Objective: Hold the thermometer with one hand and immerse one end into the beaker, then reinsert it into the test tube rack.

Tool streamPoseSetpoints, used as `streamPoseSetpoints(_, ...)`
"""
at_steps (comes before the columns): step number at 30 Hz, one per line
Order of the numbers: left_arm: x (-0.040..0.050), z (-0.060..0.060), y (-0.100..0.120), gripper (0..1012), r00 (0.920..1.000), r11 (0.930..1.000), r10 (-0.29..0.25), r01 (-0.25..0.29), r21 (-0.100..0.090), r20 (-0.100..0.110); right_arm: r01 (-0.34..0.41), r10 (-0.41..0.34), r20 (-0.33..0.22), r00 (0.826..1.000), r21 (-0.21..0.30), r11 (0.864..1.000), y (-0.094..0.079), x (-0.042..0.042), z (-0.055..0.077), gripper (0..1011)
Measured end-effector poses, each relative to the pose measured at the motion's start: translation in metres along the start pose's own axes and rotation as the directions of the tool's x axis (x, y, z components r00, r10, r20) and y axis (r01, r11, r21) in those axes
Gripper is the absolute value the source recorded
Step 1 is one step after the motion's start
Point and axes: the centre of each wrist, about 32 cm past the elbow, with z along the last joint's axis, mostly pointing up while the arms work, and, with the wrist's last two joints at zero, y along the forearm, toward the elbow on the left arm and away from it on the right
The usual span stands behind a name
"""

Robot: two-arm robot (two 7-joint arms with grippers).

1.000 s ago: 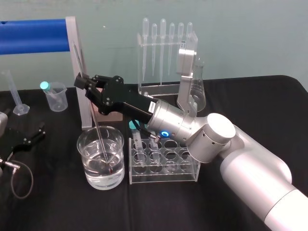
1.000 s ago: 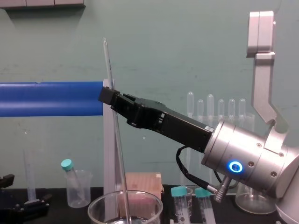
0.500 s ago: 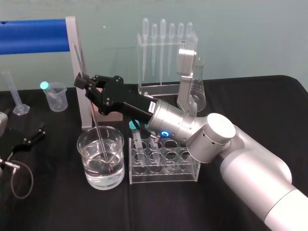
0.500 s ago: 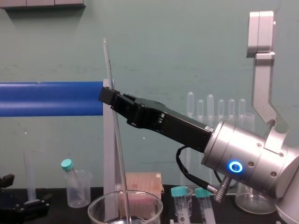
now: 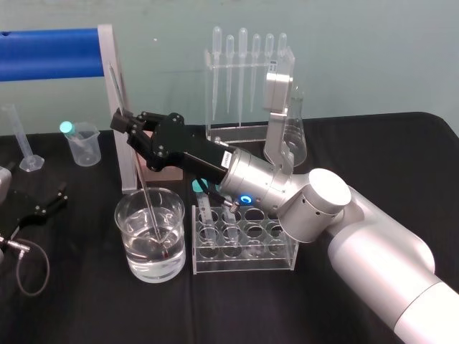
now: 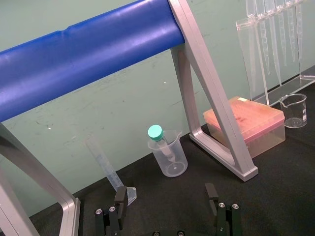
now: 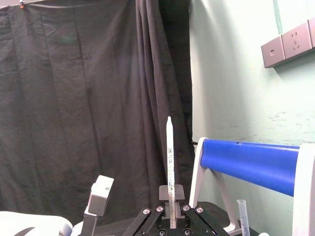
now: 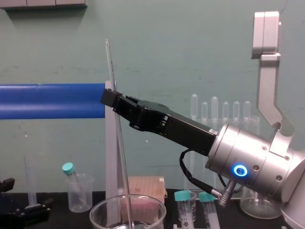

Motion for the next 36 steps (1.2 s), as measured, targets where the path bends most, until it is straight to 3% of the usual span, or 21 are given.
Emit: streamPoseSetpoints(36,0.0,0.0,0.0,1008,1.0,1.0,0.0,0.0,0.0,0.0,0.0,0.0,0.0,1.0,0.0,1.0,0.0,0.0,0.0,57)
